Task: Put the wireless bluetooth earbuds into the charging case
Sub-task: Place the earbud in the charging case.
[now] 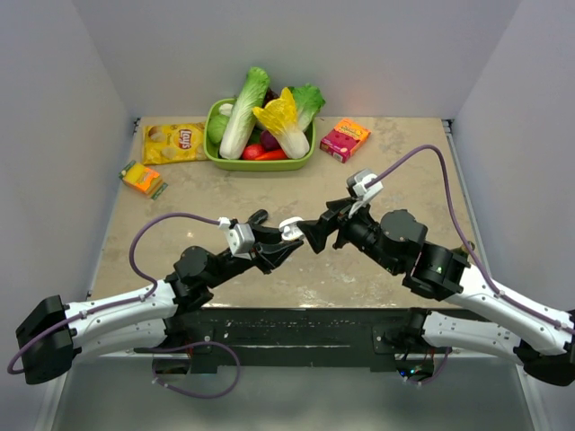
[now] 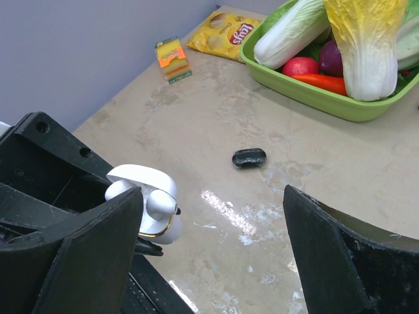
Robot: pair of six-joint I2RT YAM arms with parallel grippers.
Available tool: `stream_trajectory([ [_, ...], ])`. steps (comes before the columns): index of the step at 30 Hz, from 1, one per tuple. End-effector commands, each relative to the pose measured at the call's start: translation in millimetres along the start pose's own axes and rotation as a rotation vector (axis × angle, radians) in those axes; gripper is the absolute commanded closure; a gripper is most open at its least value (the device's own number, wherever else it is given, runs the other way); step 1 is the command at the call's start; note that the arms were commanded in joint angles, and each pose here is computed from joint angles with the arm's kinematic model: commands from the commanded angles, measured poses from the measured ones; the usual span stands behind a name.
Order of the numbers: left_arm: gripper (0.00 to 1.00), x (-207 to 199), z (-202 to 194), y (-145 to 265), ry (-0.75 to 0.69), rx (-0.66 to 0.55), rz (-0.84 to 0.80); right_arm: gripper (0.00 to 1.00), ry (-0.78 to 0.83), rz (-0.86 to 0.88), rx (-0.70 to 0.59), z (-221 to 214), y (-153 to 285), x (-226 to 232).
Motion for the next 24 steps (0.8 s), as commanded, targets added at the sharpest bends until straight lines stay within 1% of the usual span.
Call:
stream_trajectory([
  [1, 1.0, -3, 22, -2, -0.018, -0.084, -0.01, 0.1, -0.029, -0.018, -0.046, 15, 6, -2],
  [6, 1.0, -2, 19, -3, -0.016, -0.075, -0.007, 0.09, -0.043, -0.016, -0.093, 29, 12, -1],
  [10, 1.0, -2, 19, -3, -0.014, -0.077, -0.007, 0.09, -0.046, -0.034, -0.101, 33, 15, -4],
  [21, 1.0, -2, 21, -1, -0.018, -0.082, -0.004, 0.09, -0.037, -0.172, -0.059, 22, 18, -26],
  [24, 1.0, -2, 21, -1, -0.019, -0.08, -0.004, 0.09, -0.038, -0.171, -0.053, 20, 17, -25],
])
Point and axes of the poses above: each gripper's point midway between its finger pads, its own y axis back along the fingers, its own x axis along the line the jaws close on, z = x × y, the point moved 3 cm from there along y, back along the fingers
